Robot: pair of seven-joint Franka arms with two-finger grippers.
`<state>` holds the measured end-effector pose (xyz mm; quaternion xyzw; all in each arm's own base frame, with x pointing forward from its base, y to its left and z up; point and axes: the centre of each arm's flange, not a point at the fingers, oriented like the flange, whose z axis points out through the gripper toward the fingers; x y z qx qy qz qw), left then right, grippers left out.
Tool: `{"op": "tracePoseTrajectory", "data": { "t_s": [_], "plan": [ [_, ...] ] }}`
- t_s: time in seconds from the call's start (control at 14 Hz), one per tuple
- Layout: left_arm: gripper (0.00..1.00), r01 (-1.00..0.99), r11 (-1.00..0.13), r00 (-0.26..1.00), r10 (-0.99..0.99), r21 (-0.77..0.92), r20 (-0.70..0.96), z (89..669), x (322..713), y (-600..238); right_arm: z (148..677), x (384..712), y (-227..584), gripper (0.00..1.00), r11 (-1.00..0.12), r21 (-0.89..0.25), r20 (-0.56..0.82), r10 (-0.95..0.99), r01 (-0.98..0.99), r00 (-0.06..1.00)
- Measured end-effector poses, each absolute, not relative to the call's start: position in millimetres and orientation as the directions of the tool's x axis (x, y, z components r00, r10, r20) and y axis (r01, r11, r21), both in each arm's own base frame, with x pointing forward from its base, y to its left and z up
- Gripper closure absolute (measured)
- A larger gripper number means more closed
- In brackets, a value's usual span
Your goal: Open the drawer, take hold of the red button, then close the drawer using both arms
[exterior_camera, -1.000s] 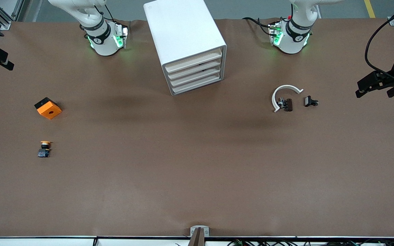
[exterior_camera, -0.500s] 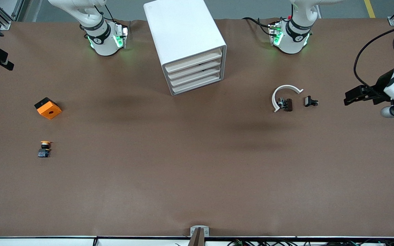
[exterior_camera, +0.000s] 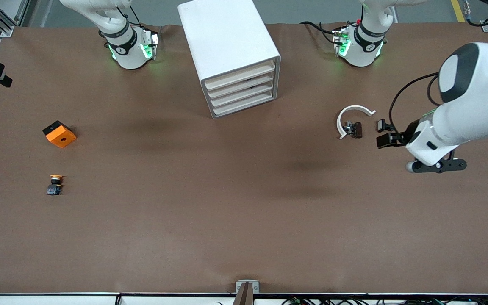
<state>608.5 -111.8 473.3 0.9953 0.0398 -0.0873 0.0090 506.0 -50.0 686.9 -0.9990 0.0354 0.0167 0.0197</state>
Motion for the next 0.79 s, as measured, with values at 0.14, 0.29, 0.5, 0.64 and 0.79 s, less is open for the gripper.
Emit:
{"op": "tracePoseTrajectory", "data": {
  "t_s": [0.14,0.29,0.5,0.64,0.79],
  "plan": [
    [0.00,0.135,-0.991,0.973,0.132,-0.002,-0.188,452,612,-137,677,512,-50,0.00,-0.997,-0.037,-0.055,-0.069,-0.071,0.996],
    [0.00,0.197,-0.980,0.958,0.197,-0.018,-0.207,428,614,-163,652,527,-50,0.00,-0.997,-0.036,-0.103,-0.068,-0.072,0.992],
    [0.00,0.311,-0.950,0.920,0.310,-0.032,-0.239,401,619,-200,618,548,-51,0.00,-0.998,-0.035,-0.153,-0.050,-0.055,0.987],
    [0.00,0.417,-0.908,0.871,0.412,-0.039,-0.267,386,623,-229,602,556,-53,0.00,-0.998,-0.034,-0.181,-0.051,-0.058,0.982],
    [0.00,0.527,-0.849,0.798,0.511,-0.041,-0.321,372,624,-258,582,564,-64,0.00,-0.997,-0.029,-0.214,-0.069,-0.077,0.974]
  ]
}}
